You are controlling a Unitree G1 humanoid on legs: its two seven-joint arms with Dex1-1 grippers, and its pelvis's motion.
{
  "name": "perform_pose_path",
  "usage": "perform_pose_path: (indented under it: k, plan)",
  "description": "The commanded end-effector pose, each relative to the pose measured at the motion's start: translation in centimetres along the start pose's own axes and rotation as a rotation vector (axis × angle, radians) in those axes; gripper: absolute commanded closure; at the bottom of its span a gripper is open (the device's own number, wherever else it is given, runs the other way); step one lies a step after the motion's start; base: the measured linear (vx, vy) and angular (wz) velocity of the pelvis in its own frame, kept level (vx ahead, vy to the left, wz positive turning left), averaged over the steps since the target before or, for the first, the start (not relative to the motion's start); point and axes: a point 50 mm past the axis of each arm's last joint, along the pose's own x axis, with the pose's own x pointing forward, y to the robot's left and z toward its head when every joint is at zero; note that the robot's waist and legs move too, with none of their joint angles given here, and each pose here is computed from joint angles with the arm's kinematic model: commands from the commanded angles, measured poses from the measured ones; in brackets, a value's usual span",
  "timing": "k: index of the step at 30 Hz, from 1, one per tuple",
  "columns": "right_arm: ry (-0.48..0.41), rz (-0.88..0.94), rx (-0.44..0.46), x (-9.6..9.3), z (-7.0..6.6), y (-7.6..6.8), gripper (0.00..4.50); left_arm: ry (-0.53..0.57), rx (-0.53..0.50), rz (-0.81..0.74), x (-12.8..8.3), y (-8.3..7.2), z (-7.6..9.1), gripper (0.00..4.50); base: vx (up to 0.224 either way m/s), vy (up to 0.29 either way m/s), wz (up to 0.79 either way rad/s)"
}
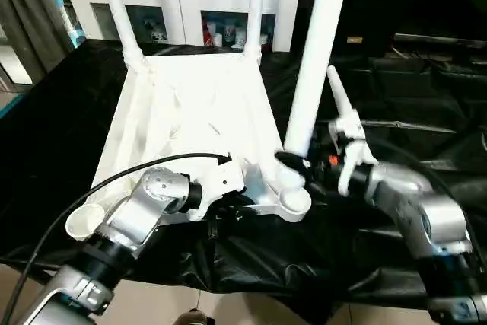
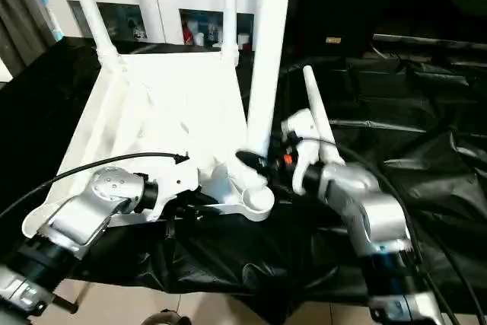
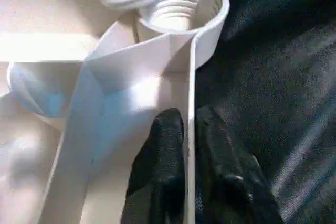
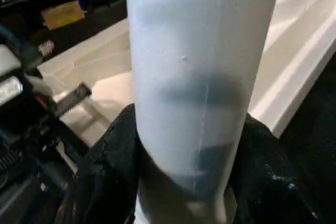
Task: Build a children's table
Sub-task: Pick table leg
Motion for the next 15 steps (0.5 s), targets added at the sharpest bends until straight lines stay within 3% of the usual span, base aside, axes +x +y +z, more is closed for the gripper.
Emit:
perform_pose_path:
  k: [1,4,12,15]
  plan:
    - [-0.009,0.017,-0.024,-0.2,0.5,0.2,2.59,-0.020,0.002,0.003,-0.2,0.4,0.3,4.19,0.000,0.000,0.00]
    - [-0.004,0.015,-0.027,-0.2,0.5,0.1,2.59,-0.020,-0.001,-0.006,-0.3,0.4,0.1,4.47,0.000,0.000,0.00]
    - [-0.005,0.021,-0.032,-0.1,0.6,0.2,2.59,-0.006,-0.020,-0.008,-0.4,0.1,-0.6,4.50,0.000,0.000,0.00]
    - [-0.010,0.022,-0.034,0.0,0.7,0.2,2.59,0.048,-0.015,0.060,-0.7,0.5,-1.3,4.50,0.000,0.000,0.00]
